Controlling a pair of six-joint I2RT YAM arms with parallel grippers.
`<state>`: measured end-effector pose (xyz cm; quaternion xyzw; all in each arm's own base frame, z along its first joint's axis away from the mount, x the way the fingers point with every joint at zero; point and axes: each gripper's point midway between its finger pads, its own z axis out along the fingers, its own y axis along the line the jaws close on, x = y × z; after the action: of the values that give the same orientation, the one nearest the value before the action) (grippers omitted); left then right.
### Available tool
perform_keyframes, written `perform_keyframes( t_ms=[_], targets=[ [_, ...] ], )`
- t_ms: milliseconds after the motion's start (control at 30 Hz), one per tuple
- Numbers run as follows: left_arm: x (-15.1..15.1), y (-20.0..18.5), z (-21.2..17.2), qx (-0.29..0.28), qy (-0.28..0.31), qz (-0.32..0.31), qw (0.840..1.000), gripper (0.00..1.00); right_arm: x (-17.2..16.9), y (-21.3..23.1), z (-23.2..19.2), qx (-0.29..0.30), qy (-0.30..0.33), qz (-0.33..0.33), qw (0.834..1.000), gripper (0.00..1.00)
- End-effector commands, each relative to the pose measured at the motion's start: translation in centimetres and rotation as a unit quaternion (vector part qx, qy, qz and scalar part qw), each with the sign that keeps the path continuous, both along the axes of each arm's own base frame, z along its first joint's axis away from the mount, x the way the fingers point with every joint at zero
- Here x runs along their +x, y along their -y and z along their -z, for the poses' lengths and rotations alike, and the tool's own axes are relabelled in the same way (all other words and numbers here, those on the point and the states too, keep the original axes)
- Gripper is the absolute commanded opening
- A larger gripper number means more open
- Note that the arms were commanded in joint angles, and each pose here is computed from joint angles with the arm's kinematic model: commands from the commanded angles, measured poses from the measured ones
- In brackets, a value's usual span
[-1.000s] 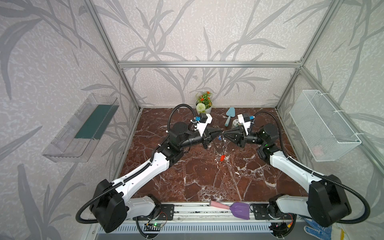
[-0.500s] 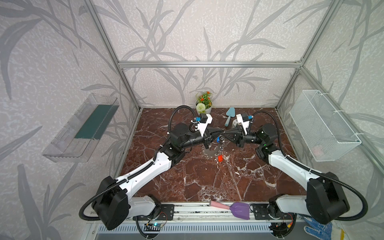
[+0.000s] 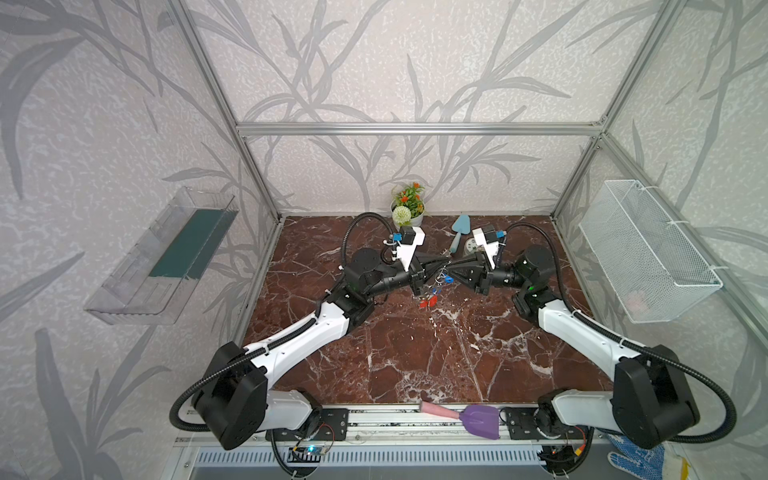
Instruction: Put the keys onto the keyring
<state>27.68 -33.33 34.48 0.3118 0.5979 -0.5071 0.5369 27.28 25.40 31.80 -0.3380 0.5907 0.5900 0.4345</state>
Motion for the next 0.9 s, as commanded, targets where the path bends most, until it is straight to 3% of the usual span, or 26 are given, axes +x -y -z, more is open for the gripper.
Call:
perform_keyframes(
  t_ms=[0, 233, 400, 867],
  targets=[
    [-0.6, -0.6, -1.7, -0.022, 0.022, -0.002, 1.000, 0.00, -0.2, 1.9, -1.7, 0.017, 0.021, 0.026, 0.999, 0.19],
    [-0.7, -0.3, -1.8, -0.023, 0.019, 0.010, 0.999, 0.00, 0.2, 4.5, -2.3, 0.024, 0.026, 0.085, 0.996, 0.27],
    [-1.1, 0.1, -1.8, -0.026, 0.013, 0.033, 0.999, 0.00, -0.5, 3.8, -3.1, 0.029, 0.043, 0.064, 0.997, 0.37],
    [-1.6, 0.3, -1.9, -0.041, 0.010, 0.053, 0.998, 0.00, -0.3, 1.3, -3.3, 0.052, 0.020, -0.004, 0.998, 0.32]
  ],
)
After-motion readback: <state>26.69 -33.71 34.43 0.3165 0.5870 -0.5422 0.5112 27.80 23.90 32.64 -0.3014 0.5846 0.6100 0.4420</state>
